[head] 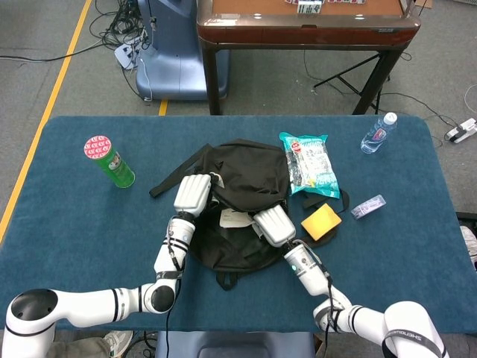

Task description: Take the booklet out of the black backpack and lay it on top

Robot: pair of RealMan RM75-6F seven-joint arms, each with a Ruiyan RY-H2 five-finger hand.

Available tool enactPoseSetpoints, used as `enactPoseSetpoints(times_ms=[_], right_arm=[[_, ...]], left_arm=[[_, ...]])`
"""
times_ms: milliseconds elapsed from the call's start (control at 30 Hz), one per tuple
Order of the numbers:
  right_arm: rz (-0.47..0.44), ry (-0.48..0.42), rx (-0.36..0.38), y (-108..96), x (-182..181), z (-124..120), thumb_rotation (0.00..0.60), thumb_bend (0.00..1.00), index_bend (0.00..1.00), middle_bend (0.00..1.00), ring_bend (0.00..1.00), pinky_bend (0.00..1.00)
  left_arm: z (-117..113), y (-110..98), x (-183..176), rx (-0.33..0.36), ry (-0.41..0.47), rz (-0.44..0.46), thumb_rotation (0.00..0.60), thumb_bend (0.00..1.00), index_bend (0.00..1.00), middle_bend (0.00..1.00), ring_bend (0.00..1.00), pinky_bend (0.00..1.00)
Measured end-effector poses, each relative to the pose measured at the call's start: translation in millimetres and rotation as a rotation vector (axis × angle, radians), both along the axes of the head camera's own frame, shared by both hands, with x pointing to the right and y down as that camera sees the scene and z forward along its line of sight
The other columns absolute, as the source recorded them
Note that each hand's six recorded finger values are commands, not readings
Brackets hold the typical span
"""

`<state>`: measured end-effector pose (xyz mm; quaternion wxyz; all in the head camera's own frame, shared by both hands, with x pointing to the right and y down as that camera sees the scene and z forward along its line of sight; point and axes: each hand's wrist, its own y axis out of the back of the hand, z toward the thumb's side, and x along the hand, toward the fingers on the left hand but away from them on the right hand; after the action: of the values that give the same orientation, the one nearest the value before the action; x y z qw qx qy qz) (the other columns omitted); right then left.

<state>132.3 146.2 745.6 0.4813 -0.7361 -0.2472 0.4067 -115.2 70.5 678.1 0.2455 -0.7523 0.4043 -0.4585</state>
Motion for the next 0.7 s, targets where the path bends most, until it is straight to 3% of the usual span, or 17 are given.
enactPoseSetpoints(times_ms=[267, 467, 700], right_arm=[[-0.013, 0.007, 0.093, -11, 1, -10, 0.600, 0.54, 0.80, 0.53, 0.45, 0.42], [-0.043, -0.035, 0.131, -13, 0, -28, 0.600, 0.54, 0.85, 0.59, 0.54, 0.49], [-0.085, -0.119, 0.187, -8, 4, -68, 0.600, 0.55, 0.88, 0.63, 0.58, 0.55]], left_arm=[[-1, 0, -1, 0.007, 0.000, 0.003, 0.600, 0.78, 0.71, 0.48, 0.39, 0.13], [-4, 1, 0, 0.011, 0.004, 0.009, 0.600, 0.78, 0.71, 0.48, 0.39, 0.13], [-8, 1, 1, 0.015, 0.002, 0.016, 0.600, 0.78, 0.70, 0.48, 0.39, 0.13]])
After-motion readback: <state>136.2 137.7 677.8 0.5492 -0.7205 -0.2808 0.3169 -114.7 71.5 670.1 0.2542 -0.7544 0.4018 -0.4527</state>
